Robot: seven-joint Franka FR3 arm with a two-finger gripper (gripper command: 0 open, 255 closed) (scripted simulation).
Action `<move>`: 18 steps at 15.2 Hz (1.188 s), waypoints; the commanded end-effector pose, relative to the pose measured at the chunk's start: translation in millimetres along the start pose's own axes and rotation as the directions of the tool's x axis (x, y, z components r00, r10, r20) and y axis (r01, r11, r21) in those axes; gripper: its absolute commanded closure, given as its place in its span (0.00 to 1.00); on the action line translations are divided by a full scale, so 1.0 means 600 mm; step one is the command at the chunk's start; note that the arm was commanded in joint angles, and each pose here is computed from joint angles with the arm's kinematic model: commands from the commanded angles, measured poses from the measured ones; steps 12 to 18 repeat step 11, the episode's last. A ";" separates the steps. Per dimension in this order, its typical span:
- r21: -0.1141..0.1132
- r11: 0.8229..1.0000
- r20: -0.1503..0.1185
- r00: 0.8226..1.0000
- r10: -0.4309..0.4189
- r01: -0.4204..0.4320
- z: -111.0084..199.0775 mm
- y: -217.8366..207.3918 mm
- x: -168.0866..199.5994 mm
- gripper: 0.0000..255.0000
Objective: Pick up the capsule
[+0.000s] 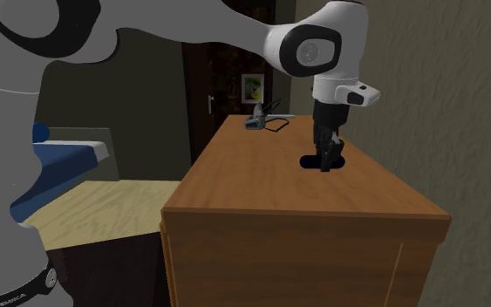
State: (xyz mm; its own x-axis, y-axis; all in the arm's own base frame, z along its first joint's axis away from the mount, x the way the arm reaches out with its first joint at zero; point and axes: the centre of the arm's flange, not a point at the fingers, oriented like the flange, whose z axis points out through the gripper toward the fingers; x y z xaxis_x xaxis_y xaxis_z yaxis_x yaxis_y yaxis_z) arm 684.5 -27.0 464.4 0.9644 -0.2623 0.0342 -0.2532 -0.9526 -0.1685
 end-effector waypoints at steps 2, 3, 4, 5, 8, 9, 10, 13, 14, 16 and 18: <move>0.000 1.000 0.000 1.000 0.000 0.000 -0.028 -0.004 0.000 1.00; 0.000 1.000 0.000 1.000 0.000 0.000 -0.037 -0.006 0.001 1.00; 0.000 1.000 0.000 1.000 0.000 0.000 -0.045 -0.007 0.001 1.00; 0.000 1.000 0.000 1.000 0.000 0.000 -0.054 -0.009 0.001 1.00; 0.000 1.000 0.000 1.000 0.000 0.000 -0.080 -0.013 0.002 1.00; 0.000 1.000 0.000 1.000 0.000 0.000 -0.089 -0.015 0.002 1.00; 0.000 1.000 0.000 1.000 0.000 0.000 -0.090 -0.015 0.002 1.00; 0.000 1.000 0.000 1.000 0.000 0.000 -0.090 -0.015 0.002 1.00; 0.000 1.000 0.000 1.000 0.000 0.000 -0.090 -0.015 0.002 1.00; 0.000 1.000 0.000 1.000 0.000 0.000 -0.090 -0.015 0.002 1.00; 0.000 1.000 0.000 1.000 0.000 0.000 -0.090 -0.015 0.002 1.00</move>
